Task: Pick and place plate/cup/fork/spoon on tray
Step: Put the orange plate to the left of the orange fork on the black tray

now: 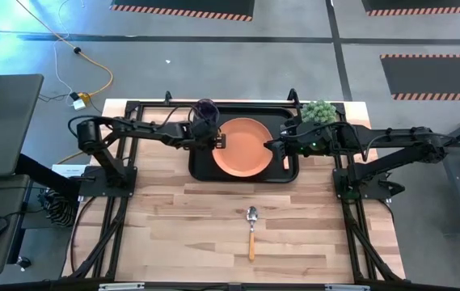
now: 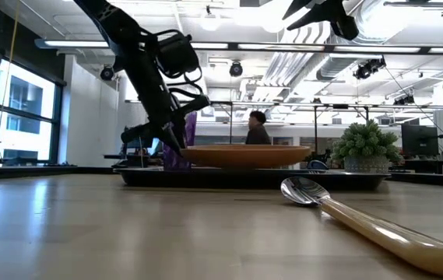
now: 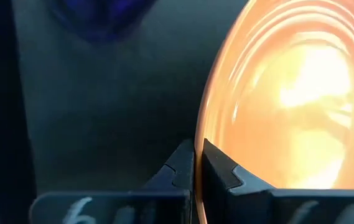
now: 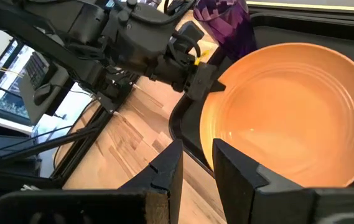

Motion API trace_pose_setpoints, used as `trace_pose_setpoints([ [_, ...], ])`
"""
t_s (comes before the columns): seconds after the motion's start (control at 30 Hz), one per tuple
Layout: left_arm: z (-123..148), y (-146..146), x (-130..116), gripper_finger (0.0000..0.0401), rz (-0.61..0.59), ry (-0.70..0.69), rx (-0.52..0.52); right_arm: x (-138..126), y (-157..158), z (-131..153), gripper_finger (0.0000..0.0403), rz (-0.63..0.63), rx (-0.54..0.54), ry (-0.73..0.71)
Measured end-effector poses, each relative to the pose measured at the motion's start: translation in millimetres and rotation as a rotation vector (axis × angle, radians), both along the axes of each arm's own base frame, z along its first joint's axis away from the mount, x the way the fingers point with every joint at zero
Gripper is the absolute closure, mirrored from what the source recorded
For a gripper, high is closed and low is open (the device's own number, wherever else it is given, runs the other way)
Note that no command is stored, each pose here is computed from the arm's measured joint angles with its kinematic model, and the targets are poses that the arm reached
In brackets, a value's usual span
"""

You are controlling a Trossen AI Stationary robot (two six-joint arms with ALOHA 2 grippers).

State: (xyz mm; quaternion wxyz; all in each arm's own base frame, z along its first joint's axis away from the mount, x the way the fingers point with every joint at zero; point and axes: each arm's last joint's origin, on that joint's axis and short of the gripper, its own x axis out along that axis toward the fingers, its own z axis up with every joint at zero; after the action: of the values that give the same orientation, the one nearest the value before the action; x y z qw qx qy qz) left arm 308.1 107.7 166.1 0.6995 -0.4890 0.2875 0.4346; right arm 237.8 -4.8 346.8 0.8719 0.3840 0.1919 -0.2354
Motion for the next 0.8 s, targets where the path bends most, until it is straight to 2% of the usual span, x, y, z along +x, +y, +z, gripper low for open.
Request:
trace_pose_setpoints([
  [0.33, -1.8, 8.1, -3.2, 0.04, -0.003, 0.015, -0.003, 0.0, 0.0, 0.0, 0.0324, 0.001, 0.0, 0.0],
  [0.47, -10.4, 11.1, -2.9, 0.04, -0.012, 0.031, -0.044, 0.0, 0.0, 0.0, 0.0324, 0.001, 0.0, 0.0],
  [0.8, -10.9, 15.4, -1.2, 0.04, 0.007, 0.011, -0.022, 0.0, 0.0, 0.0, 0.0324, 0.001, 0.0, 0.0],
])
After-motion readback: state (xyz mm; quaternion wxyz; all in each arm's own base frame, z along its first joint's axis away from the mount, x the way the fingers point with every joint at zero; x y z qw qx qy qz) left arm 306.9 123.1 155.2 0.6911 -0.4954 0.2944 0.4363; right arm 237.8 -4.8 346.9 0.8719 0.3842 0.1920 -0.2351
